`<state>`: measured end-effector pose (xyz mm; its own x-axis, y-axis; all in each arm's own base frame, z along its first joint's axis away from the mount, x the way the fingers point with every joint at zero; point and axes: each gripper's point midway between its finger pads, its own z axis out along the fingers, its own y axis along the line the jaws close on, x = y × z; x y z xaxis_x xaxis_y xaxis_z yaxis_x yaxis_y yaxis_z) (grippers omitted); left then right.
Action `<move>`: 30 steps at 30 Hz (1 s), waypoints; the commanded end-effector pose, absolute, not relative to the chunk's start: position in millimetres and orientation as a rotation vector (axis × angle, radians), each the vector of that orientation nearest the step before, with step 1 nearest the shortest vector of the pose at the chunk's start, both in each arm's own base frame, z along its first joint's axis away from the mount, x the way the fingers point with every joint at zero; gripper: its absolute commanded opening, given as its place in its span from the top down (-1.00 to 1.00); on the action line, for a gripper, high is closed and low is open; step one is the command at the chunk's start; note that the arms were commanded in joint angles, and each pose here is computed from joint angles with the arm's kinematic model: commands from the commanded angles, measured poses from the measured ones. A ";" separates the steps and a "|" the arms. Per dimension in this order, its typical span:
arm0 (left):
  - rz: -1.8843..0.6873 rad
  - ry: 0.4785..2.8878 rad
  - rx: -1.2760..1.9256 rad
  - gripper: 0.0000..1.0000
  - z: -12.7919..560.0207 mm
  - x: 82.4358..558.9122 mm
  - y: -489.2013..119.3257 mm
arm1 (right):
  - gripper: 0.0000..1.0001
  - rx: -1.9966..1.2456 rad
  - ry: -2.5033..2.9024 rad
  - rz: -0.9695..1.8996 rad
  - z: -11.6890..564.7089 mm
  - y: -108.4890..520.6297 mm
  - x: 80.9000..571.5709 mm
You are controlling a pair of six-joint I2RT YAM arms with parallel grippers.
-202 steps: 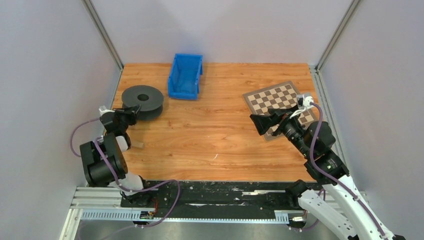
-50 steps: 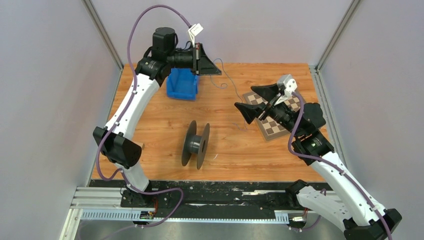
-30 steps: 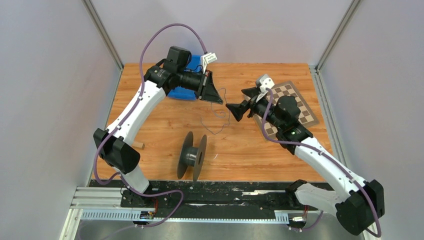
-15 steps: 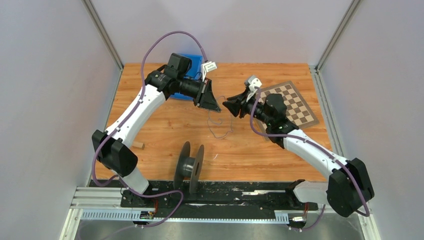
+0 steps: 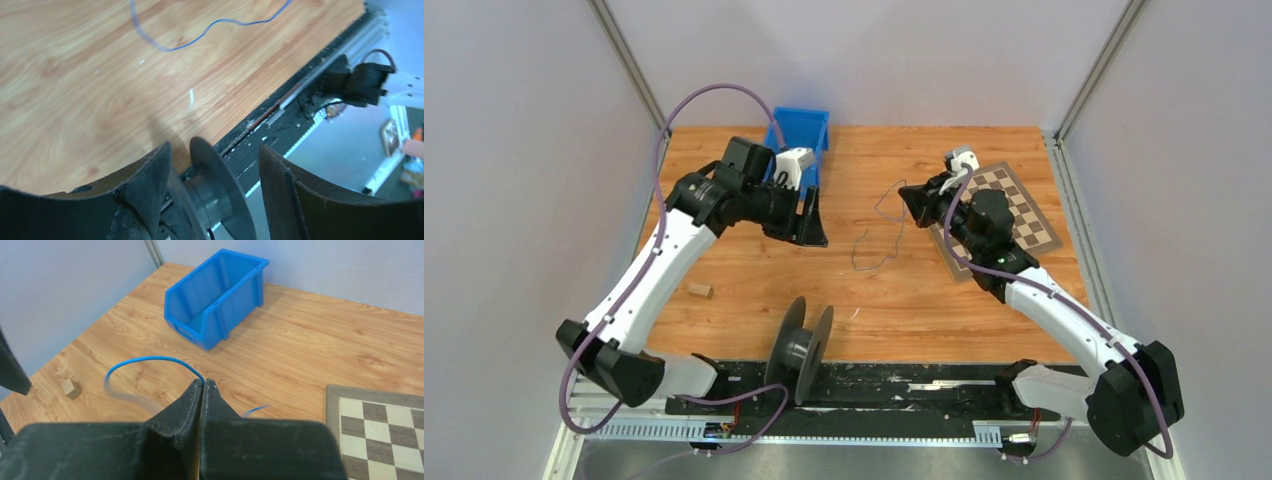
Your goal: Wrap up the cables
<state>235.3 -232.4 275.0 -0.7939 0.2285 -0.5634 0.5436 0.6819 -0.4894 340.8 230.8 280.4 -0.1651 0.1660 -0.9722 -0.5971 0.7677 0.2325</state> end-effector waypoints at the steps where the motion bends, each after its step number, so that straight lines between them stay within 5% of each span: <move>1: -0.643 2.534 0.364 -0.45 267.1 218.4 -184.2 | 1.00 -0.277 1.594 0.684 286.5 217.5 335.0; 18: -0.419 2.901 0.344 -0.34 197.6 113.4 -157.7 | 1.00 -0.269 1.546 0.635 298.7 199.4 320.3; 22: -0.530 2.917 0.388 0.12 187.5 105.3 -179.0 | 1.00 -0.270 1.540 0.629 300.4 196.6 317.9; 27: -0.411 2.826 0.406 0.92 198.0 136.2 -186.4 | 1.00 -0.261 1.533 0.603 306.8 188.0 313.7; 30: -0.289 2.625 0.488 1.00 224.5 184.3 -190.8 | 1.00 -0.270 1.557 0.551 313.7 179.6 310.7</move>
<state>118.5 -172.5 183.5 -0.9433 0.2692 -0.1941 0.3082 0.9274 -0.2117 314.0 194.6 296.6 -0.1072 0.1951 -0.9749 -0.5290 0.8191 0.2221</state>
